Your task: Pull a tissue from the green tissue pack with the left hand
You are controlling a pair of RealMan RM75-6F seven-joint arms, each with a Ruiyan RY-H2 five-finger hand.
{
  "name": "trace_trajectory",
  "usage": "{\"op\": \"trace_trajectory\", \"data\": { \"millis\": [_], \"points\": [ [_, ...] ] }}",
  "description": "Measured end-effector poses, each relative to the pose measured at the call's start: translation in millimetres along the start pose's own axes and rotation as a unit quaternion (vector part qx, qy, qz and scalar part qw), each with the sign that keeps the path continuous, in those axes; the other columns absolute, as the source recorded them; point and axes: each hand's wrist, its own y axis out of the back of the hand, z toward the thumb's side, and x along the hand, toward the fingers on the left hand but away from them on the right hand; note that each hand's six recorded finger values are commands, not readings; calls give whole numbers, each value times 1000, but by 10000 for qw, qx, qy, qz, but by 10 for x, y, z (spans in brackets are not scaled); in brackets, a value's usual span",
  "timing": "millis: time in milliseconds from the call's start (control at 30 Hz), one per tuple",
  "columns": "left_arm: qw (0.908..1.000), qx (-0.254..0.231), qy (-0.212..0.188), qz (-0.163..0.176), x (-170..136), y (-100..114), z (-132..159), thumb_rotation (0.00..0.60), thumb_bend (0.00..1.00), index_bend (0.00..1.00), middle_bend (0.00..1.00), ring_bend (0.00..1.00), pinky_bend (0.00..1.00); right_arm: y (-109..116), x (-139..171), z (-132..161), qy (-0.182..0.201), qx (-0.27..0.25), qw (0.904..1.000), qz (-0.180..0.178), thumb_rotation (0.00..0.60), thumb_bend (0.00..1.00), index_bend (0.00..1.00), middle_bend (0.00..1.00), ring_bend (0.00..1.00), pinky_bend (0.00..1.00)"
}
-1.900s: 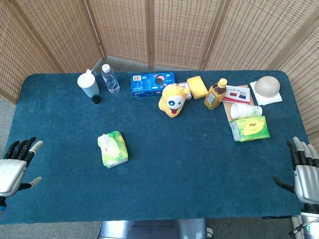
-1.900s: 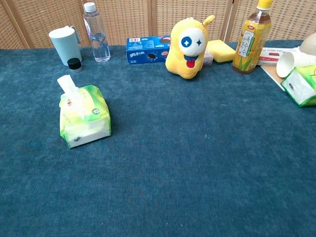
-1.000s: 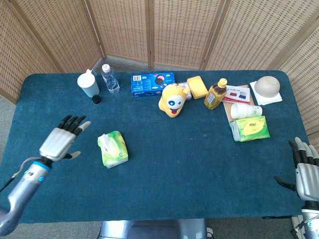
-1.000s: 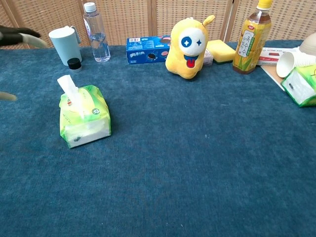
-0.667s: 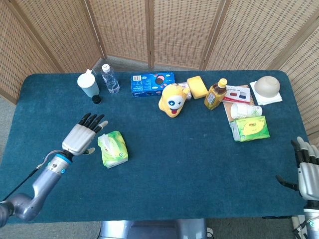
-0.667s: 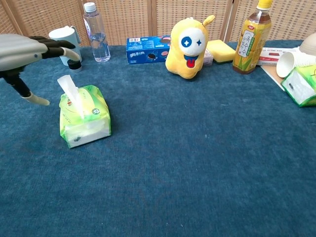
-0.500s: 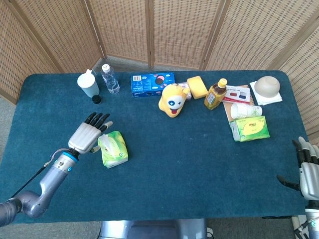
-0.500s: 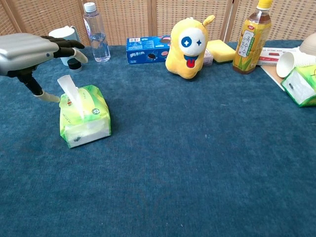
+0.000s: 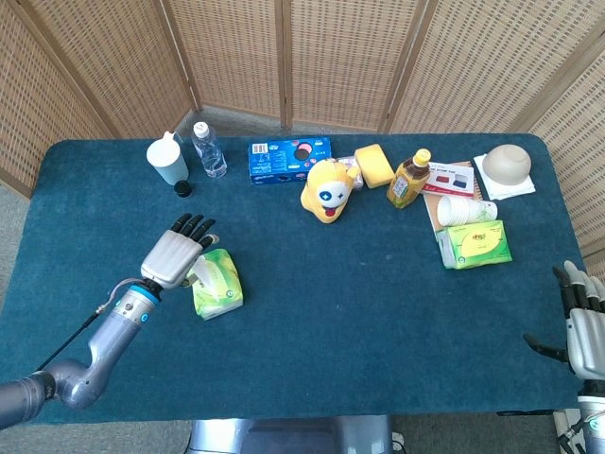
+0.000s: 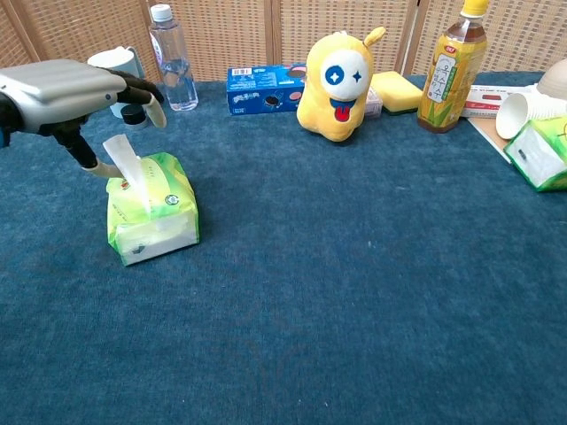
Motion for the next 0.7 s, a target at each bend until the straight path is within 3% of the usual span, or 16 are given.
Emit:
{"op": "trace_trajectory", "data": {
  "millis": [100,233,567,700],
  "points": [
    [10000,21,-14,70,24,-3,57,600,199,415,379,324,404,-2,-5,-12,-22,-12,10000,21,600,0,0,0,0,0],
    [9998,126,-60,108,50,-17,127,600,237,464,430,403,487,-19,-9,-2,1,-11,10000,72,600,0,0,0,0,0],
    [9991,216,-122,342,61,30,188,600,392,756,722,673,744,-25,-5,4,22,-61,9999,128,600,0,0,0,0,0],
    [9984,316,-211,416,48,11,218,600,406,814,789,731,834,-28,-2,11,29,-80,9998,151,600,0,0,0,0,0]
  ]
}}
